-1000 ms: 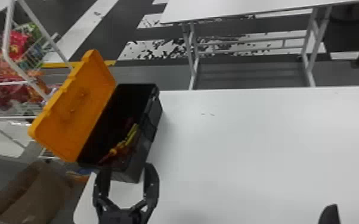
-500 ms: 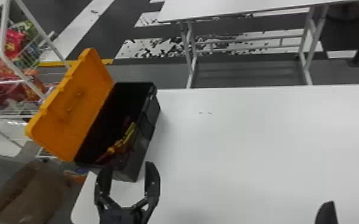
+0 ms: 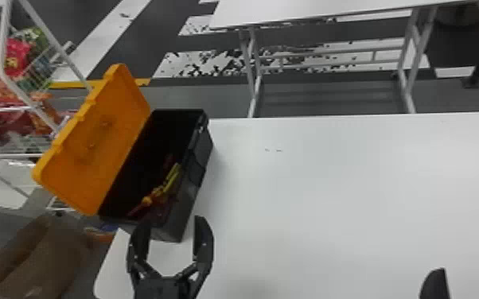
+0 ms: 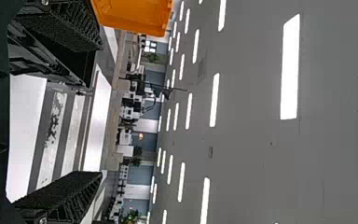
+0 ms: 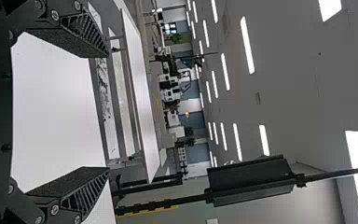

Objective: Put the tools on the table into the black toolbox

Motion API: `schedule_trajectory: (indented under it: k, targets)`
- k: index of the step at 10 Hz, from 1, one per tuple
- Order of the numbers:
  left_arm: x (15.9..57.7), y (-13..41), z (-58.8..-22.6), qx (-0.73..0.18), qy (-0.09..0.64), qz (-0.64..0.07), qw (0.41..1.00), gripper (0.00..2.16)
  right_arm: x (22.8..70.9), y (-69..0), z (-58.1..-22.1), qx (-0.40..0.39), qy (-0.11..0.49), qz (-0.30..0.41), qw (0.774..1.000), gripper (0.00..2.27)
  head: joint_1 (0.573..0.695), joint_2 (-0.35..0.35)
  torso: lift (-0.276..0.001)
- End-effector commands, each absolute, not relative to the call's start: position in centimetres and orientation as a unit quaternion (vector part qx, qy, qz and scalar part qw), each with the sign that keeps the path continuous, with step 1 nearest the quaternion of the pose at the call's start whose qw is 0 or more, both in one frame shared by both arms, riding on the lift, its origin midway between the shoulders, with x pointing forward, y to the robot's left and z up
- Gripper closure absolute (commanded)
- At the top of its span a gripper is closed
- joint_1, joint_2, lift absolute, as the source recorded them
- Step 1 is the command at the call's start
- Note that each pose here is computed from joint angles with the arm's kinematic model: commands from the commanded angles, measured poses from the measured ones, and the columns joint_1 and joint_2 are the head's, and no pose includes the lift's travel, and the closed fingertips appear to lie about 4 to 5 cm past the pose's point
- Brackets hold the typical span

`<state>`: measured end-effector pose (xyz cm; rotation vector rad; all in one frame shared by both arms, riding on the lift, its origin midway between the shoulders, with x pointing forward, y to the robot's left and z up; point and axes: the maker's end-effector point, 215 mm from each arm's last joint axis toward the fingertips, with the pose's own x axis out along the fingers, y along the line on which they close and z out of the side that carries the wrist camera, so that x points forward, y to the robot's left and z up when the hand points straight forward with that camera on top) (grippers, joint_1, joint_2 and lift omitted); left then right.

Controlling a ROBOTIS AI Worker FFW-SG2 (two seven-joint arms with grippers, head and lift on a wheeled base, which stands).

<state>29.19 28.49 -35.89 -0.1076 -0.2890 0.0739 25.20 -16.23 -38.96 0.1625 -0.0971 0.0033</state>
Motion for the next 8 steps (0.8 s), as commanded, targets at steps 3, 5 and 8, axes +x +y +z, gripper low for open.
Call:
schedule_trajectory:
  k: [3, 5, 8]
  targets:
    - [29.29, 28.55, -35.91, -0.053, -0.144, 0.035, 0.988, 0.04, 25.12, -16.41, -38.9, 0.082, -0.051, -0.003, 0.995, 0.16, 0.695, 0.269, -0.075]
    - [29.26, 28.35, -36.02, -0.054, -0.143, 0.034, 0.988, 0.05, 25.11, -16.43, -38.81, 0.082, -0.052, -0.003, 0.995, 0.16, 0.695, 0.265, -0.075]
    - [29.12, 28.39, -36.02, -0.055, -0.143, 0.035, 0.988, 0.05, 25.09, -16.49, -38.89, 0.083, -0.052, -0.004, 0.995, 0.16, 0.695, 0.263, -0.075]
